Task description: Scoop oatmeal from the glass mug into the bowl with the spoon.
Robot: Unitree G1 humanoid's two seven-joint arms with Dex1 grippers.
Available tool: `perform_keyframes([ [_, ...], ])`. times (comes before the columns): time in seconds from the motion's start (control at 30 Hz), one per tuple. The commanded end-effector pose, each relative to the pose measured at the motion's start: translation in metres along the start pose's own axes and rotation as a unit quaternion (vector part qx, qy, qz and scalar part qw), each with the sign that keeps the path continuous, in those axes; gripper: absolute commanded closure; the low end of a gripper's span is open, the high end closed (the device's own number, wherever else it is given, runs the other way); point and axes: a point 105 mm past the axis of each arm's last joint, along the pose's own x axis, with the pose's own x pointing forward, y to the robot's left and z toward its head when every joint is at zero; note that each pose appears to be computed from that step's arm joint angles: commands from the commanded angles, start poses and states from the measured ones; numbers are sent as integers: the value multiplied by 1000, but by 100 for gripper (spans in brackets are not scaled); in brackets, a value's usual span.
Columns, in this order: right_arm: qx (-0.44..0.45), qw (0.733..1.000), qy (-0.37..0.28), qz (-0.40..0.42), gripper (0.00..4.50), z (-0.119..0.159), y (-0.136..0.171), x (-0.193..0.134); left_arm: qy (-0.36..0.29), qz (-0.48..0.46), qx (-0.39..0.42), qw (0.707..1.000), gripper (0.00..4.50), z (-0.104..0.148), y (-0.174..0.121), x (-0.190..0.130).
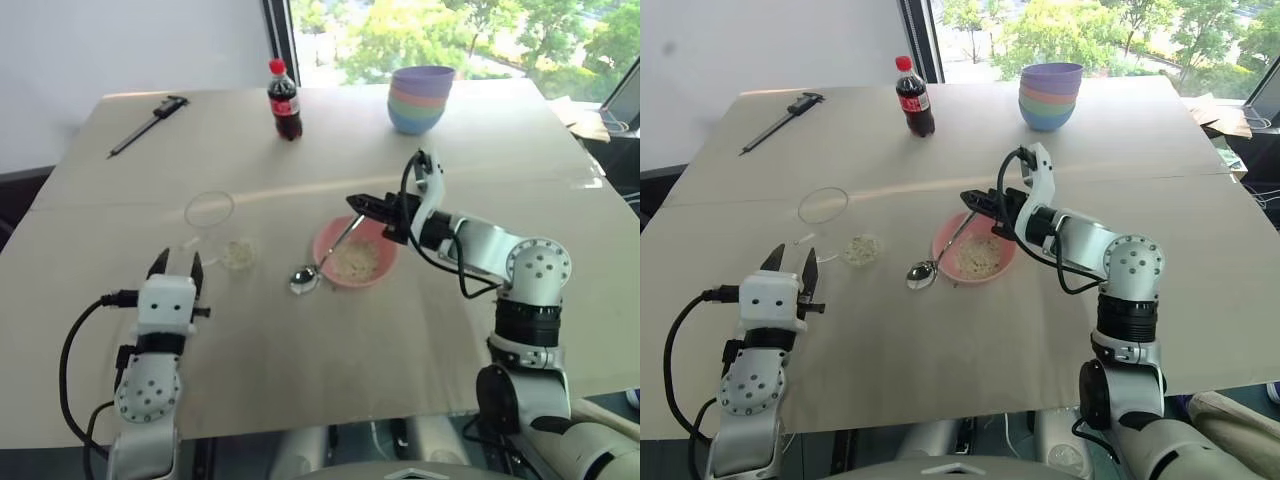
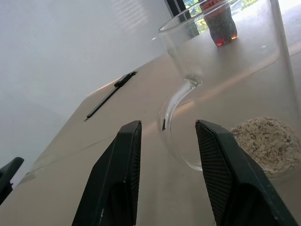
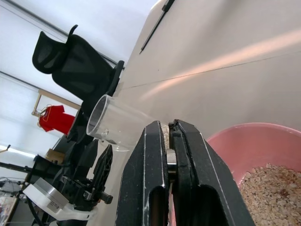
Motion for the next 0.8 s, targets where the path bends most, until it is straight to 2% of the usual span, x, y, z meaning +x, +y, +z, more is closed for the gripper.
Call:
perform_keyframes([
  [0.03, -19, 999, -25, 23, 450, 11, 15, -3, -7, 10, -10, 1000, 264, 4, 10, 6],
  [0.3, -21, 999, -28, 20, 450, 12, 13, -3, -1, 5, -32, 999, 264, 2, 6, 14],
  [0.4, -23, 999, -28, 17, 450, 11, 12, -3, 0, 6, -35, 999, 335, 1, 7, 13],
  [0.47, -24, 999, -28, 17, 450, 11, 12, -3, 3, 8, -36, 999, 431, 0, 8, 13],
  [0.5, -25, 999, -28, 17, 450, 11, 12, -3, 5, 9, -37, 999, 444, -1, 8, 13],
  [0.67, -33, 999, -35, 24, 450, 17, 17, -3, 11, 1, -47, 999, 444, -2, 6, 15],
  [0.8, -50, 996, -59, 34, 450, 38, 29, -2, -5, -14, -46, 999, 444, 7, 2, 23],
])
